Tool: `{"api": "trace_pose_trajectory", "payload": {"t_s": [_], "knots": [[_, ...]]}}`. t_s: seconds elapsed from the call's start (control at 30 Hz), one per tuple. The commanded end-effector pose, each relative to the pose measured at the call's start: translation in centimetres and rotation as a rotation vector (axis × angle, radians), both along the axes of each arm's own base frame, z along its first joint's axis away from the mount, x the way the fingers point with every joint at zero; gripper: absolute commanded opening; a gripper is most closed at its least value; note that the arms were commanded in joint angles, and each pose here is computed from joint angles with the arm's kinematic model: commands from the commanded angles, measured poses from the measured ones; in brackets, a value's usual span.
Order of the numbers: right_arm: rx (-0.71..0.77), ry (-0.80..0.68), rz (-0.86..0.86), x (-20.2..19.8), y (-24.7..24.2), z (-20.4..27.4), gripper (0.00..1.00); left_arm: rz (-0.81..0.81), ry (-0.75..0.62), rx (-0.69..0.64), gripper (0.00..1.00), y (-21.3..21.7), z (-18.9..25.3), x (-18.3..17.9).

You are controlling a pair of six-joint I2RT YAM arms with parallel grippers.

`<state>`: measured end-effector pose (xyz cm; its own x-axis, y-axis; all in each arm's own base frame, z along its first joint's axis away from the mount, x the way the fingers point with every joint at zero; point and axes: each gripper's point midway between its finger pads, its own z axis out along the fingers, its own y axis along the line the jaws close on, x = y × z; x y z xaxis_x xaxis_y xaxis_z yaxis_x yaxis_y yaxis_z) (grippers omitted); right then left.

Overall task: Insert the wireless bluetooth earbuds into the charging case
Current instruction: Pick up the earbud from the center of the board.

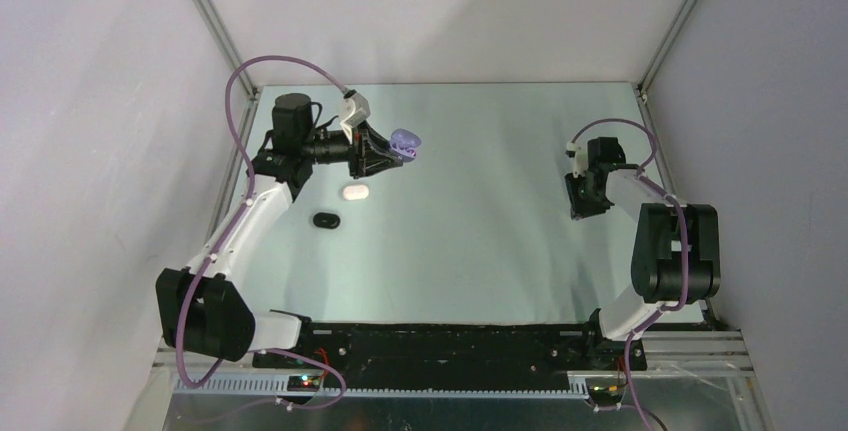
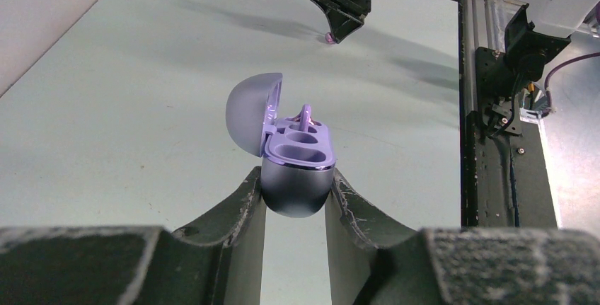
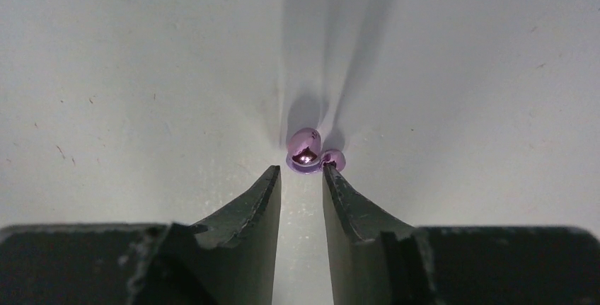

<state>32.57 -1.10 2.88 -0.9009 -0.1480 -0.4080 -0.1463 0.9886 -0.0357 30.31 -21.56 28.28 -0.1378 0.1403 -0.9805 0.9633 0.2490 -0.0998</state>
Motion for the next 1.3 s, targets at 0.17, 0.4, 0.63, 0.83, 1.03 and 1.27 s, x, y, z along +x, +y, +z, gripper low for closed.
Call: {"api": "trace_pose_trajectory", "payload": {"t_s": [0.17,0.4,0.63,0.83,1.03,1.27], "knots": [[0.007,-0.037,0.142,1.4,0.5,0.7,0.38,0.003,-0.017,-0.011,0.01,0.1,0.9,0.1],[-0.003,-0.035,0.225,1.5,0.6,0.5,0.39,0.004,-0.013,-0.009,0.01,0.1,0.8,0.1],[-0.084,-0.042,0.282,2.3,-0.6,0.1,0.37,0.005,-0.009,-0.004,0.02,0.1,0.9,0.3],[-0.117,-0.036,0.323,3.1,-1.1,0.1,0.36,0.006,-0.003,0.002,0.02,0.1,0.8,0.2],[-0.122,-0.052,0.346,4.3,-1.0,0.7,0.34,0.01,-0.003,0.004,0.02,0.2,0.8,0.3],[-0.072,-0.034,0.291,4.4,-0.5,0.9,0.17,0.008,-0.005,0.005,0.02,0.2,0.8,0.3]]}}
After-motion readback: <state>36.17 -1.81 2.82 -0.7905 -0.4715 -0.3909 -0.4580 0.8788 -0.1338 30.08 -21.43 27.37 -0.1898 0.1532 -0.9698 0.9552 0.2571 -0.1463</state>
